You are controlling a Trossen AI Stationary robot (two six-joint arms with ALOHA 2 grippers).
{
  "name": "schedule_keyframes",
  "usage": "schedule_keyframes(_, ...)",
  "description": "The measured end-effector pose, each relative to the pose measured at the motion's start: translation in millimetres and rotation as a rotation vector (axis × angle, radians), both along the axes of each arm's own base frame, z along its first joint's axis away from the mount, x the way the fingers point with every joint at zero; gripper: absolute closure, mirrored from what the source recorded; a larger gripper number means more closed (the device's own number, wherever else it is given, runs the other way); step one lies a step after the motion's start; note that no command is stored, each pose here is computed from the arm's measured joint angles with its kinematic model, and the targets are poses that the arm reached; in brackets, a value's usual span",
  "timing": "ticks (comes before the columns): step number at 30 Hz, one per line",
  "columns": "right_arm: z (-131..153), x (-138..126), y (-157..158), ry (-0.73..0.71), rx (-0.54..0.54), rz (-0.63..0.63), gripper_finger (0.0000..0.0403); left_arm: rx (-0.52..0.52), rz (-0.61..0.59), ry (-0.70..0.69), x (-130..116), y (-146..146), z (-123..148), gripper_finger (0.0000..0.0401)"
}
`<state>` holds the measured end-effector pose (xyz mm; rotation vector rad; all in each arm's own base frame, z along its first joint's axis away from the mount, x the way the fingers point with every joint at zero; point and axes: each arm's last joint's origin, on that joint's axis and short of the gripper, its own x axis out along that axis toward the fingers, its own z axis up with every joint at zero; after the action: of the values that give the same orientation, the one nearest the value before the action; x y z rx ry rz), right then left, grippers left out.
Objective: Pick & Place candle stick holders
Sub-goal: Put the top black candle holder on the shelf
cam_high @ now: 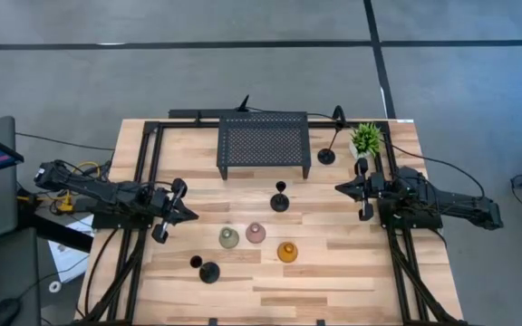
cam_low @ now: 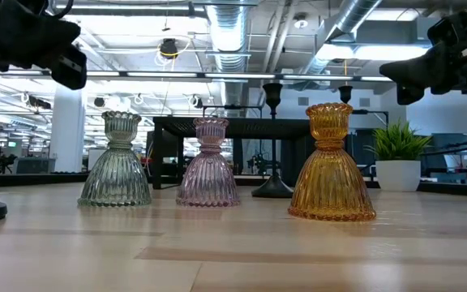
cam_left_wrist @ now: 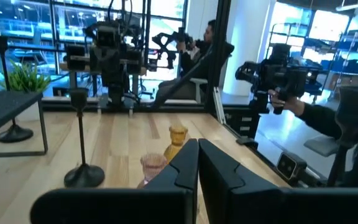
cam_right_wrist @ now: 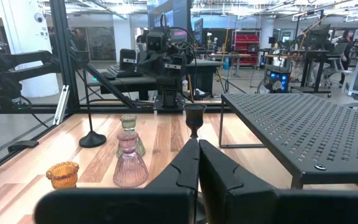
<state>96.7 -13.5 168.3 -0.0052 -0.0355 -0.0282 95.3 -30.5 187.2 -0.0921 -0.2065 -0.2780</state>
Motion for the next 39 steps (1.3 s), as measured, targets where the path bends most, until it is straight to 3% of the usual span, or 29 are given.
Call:
schedule_keyframes(24, 1, 0, 0, -0.006, -0.002, -0.001, 0.0403, -0.004, 0.009, -0.015, 0, 0, 1, 0.039)
schedule_keyframes(30, 1, 0, 0, -0.006, -0.001, -0.002, 0.0403, 0.088, 0.145, -0.033, 0, 4, 1, 0.039)
schedule_keyframes(39, 1, 0, 0, -0.006, -0.002, -0.002, 0.0403, 0.044, 0.41, 0.002, 1, 11, 1, 0.039)
